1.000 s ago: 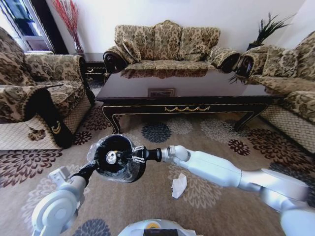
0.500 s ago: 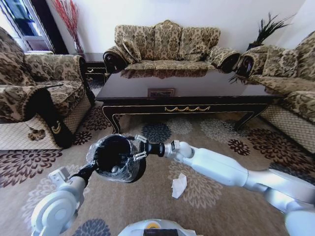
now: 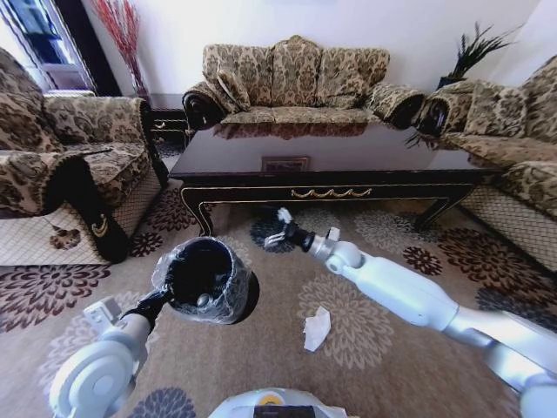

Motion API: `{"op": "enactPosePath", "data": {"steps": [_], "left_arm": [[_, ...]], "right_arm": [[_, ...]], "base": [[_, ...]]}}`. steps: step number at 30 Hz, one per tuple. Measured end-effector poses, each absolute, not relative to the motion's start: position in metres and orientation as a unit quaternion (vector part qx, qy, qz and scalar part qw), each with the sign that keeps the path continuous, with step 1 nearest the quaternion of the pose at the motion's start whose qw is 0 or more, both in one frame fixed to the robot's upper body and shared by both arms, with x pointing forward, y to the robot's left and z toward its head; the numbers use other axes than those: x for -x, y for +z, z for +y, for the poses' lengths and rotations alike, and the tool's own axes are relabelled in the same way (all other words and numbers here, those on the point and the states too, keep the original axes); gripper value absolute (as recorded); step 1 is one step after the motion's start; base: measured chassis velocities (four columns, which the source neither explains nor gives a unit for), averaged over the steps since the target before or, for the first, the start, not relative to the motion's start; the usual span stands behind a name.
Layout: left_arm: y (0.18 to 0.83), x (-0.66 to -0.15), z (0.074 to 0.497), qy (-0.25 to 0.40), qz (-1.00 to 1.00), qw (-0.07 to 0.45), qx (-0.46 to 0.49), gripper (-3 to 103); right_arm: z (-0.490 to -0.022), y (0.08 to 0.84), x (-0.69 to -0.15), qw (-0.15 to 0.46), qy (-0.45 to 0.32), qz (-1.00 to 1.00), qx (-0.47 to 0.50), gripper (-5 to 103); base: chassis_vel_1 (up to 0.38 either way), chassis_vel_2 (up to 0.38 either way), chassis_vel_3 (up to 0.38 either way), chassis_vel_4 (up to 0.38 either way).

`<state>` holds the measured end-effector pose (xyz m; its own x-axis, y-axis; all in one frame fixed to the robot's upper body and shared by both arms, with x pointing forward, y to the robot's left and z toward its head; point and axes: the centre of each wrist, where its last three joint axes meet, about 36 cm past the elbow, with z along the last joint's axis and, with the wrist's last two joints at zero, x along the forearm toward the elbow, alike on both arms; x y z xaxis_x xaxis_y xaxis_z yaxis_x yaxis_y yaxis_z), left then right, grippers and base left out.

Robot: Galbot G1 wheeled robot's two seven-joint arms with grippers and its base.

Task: Move to the front of the table and pick up the trash from the floor, then place it into the trash bin.

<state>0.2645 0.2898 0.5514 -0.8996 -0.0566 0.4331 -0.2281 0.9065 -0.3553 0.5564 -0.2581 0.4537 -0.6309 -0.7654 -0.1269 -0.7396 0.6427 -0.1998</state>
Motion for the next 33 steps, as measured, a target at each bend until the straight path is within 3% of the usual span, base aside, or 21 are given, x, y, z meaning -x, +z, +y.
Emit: {"op": "enactPosePath", "data": {"steps": [1,4,6,9,10,14,22,33], "left_arm": [[0.551,-0.265,0.29,0.203,-0.953,0.211,-0.075,3],[0.553,-0.263,0.289,0.2,-0.954,0.211,-0.072,3],[0.553,-0.263,0.289,0.2,-0.954,0.211,-0.072,3],[0.554,-0.262,0.289,0.199,-0.955,0.21,-0.071,3],[0.554,-0.262,0.289,0.199,-0.955,0.21,-0.071,3],[0.555,-0.26,0.288,0.198,-0.955,0.212,-0.07,3],[0.554,-0.258,0.29,0.195,-0.954,0.215,-0.075,3],[0.552,-0.256,0.29,0.198,-0.952,0.221,-0.079,3]], "right_arm": [[-0.258,0.454,-0.556,0.1,-0.064,0.901,0.418,100],[-0.283,0.428,-0.545,0.021,-0.094,0.952,0.289,100],[-0.285,0.425,-0.543,0.012,-0.096,0.956,0.275,100],[-0.301,0.402,-0.533,-0.071,-0.117,0.98,0.144,100],[-0.301,0.402,-0.533,-0.071,-0.117,0.98,0.144,100],[-0.306,0.383,-0.532,-0.164,-0.127,0.978,0.024,100],[-0.332,0.337,-0.547,-0.256,-0.107,0.959,-0.05,100],[-0.397,0.294,-0.551,-0.302,-0.126,0.943,-0.062,100]], "base": [[0.0,0.0,0.0,0.0],[0.0,0.0,0.0,0.0],[0.0,0.0,0.0,0.0],[0.0,0.0,0.0,0.0],[0.0,0.0,0.0,0.0],[0.0,0.0,0.0,0.0],[0.0,0.0,0.0,0.0],[0.0,0.0,0.0,0.0]]}}
